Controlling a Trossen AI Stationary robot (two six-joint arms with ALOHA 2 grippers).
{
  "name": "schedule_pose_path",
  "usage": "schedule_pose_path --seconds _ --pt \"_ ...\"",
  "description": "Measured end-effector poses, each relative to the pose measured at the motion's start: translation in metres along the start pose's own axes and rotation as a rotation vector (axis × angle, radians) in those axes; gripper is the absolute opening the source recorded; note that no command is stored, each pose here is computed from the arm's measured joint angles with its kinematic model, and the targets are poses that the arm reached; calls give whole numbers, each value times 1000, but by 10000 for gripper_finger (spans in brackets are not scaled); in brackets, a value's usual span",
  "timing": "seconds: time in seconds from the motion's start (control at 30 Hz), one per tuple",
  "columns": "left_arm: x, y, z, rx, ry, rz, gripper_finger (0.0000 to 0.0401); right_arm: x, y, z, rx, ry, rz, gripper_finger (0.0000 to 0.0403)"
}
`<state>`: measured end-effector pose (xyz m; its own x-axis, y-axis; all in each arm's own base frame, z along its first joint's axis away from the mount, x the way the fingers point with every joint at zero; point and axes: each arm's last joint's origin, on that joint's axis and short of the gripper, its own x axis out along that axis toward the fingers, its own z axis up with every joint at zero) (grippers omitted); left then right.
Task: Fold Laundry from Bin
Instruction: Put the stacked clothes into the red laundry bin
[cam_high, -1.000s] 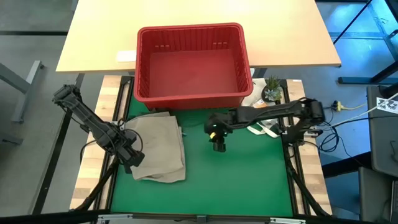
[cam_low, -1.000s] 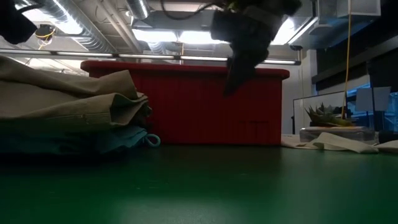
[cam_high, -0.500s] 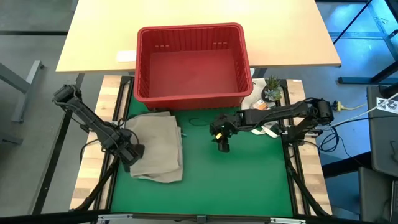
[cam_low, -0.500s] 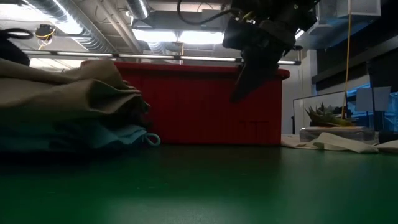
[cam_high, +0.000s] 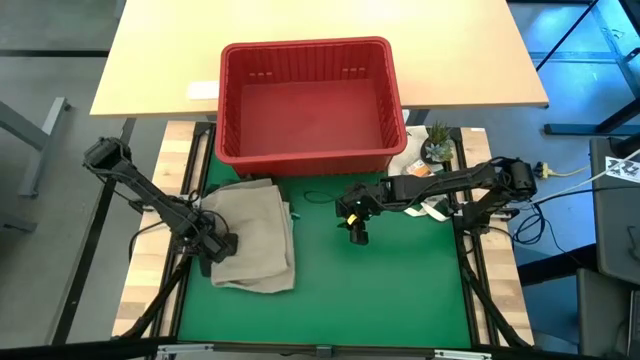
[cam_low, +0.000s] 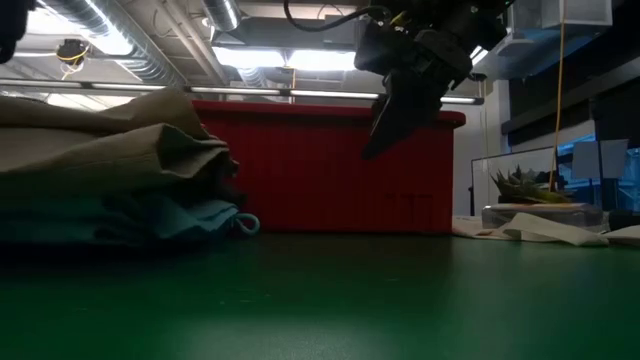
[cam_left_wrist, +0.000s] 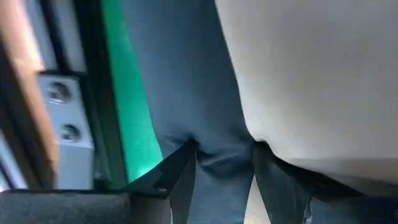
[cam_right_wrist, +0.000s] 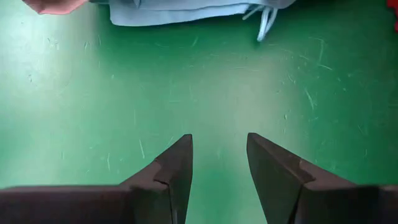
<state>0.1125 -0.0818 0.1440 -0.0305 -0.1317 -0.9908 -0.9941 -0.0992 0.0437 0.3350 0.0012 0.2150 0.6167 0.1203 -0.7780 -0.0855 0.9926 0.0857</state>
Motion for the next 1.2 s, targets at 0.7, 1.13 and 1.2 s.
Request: schedule_pose_path --seconds 0.7,1.13,1.2 --pt "6 -44 -17 102 90 -428 156 15 -3 9 68 -102 -15 152" --pt "-35 -45 -36 292 171 -587 156 9 -44 4 265 -95 63 152" --pt "-43 -44 -40 324 194 -618 156 9 -44 4 262 -91 45 152"
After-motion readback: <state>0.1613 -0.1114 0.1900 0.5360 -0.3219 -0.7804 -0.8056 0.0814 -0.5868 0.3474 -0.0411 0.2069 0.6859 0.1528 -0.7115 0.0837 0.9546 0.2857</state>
